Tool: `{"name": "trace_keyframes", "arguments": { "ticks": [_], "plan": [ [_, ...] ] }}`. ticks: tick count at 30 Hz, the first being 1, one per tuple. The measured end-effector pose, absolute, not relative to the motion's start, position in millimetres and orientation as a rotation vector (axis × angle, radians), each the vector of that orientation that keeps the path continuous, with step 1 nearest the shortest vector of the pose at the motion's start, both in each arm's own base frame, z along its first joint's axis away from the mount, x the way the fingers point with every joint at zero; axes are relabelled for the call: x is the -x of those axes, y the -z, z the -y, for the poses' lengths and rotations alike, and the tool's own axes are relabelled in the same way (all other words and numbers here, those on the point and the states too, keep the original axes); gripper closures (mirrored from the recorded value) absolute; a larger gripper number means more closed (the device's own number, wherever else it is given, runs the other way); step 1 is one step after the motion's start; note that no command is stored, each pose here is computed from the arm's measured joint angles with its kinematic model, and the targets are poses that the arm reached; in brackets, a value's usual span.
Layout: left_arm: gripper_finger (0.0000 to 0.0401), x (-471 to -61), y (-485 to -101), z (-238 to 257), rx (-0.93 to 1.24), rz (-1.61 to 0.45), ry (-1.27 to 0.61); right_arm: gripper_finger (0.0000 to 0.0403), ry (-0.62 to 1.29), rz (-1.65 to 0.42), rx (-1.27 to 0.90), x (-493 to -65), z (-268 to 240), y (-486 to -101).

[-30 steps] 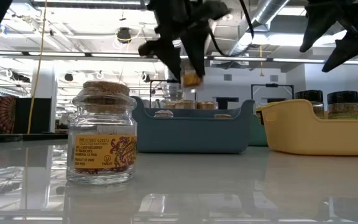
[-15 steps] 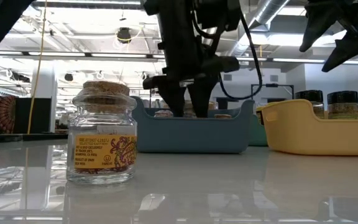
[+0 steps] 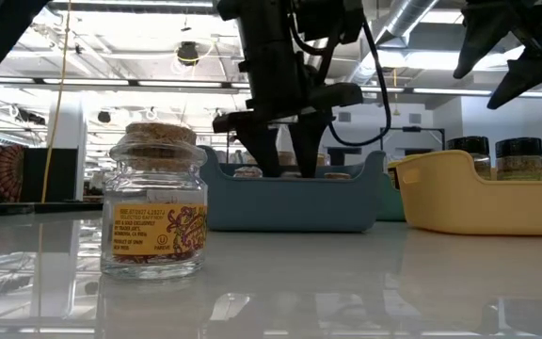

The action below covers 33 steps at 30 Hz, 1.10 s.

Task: Sort spices by type
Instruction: Put the brown spice bottle into the blue bin, then put the yellow spice bottle into the green bin

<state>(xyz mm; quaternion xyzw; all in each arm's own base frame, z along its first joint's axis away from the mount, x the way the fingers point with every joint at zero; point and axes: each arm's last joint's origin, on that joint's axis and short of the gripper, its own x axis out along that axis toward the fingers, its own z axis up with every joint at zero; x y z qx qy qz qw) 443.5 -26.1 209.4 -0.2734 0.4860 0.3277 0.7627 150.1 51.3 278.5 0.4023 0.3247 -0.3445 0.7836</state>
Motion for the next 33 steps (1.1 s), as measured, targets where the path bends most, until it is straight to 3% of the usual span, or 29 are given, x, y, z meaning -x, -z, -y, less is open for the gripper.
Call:
{"name": "trace_keyframes", "arguments": {
  "ticks": [33],
  "plan": [
    [0.0187, -444.4, -209.1, 24.2, 0.709, -1.079, -0.687, 0.0038, 0.744, -0.7, -0.869, -150.1, -51.3, -278.5]
  ]
}}
